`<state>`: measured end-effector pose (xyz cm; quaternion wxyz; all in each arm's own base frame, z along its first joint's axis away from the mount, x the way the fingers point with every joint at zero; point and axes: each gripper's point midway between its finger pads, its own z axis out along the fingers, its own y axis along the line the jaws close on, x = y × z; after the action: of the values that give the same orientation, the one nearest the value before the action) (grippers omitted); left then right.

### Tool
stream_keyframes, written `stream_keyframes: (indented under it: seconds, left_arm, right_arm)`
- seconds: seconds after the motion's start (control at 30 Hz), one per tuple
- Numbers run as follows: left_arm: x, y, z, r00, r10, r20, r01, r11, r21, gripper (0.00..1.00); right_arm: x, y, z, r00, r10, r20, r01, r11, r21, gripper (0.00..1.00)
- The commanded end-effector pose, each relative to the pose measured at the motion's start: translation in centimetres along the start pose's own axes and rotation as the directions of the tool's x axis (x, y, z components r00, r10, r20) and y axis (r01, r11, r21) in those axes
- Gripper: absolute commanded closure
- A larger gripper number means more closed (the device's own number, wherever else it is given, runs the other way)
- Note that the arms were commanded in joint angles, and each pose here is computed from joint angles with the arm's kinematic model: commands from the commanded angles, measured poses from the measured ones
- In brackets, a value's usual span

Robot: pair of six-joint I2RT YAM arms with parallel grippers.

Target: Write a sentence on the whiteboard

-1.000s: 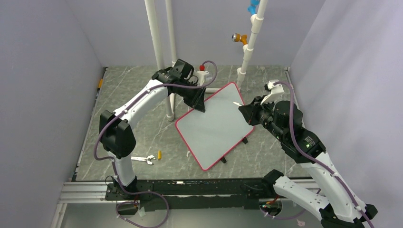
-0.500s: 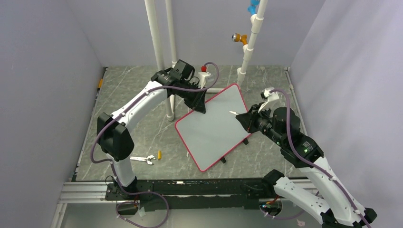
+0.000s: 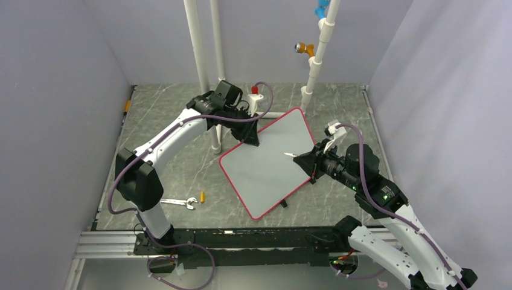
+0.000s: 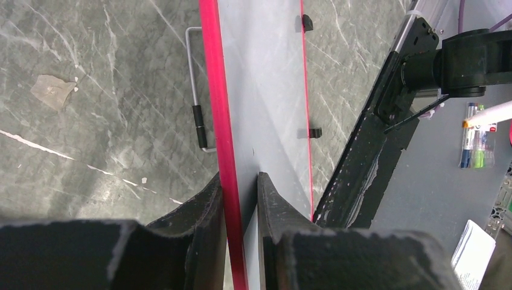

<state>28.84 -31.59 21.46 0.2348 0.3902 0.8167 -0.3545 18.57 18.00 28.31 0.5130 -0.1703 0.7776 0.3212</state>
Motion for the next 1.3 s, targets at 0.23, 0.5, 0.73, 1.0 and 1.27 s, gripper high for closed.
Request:
stream_keyframes:
  seconds: [0.23, 0.5, 0.73, 1.0, 1.27]
  left_arm:
    - [-0.1, 1.1, -0.1, 0.997, 0.076, 0.023, -0.074, 0.994, -0.08, 1.0]
    - [0.2, 1.5, -0.2, 0.998, 0.067, 0.017, -0.064, 0.991, -0.118, 1.0]
    - [0.3, 1.6, 0.2, 0.998, 0.059, 0.016, -0.056, 0.991, -0.121, 1.0]
    - [0.4, 1.9, 0.2, 0.999, 0.044, 0.019, -0.041, 0.989, -0.142, 1.0]
    - [0.6, 2.1, 0.6, 1.0, 0.025, 0.007, -0.024, 0.989, -0.144, 1.0]
  right_arm:
    - [-0.8, 1.9, 1.1, 0.996, -0.073, 0.054, 0.08, 0.988, -0.129, 1.0]
    - [0.5, 1.7, 1.8, 0.996, -0.089, 0.002, 0.088, 0.987, -0.133, 1.0]
    - [0.8, 1.4, 2.2, 0.998, -0.061, 0.022, 0.063, 0.992, -0.108, 1.0]
    - [0.2, 1.6, 4.5, 0.994, -0.113, -0.009, 0.113, 0.994, -0.007, 1.0]
    - [1.0, 4.8, 6.6, 0.98, -0.198, -0.024, 0.198, 0.98, 0.004, 1.0]
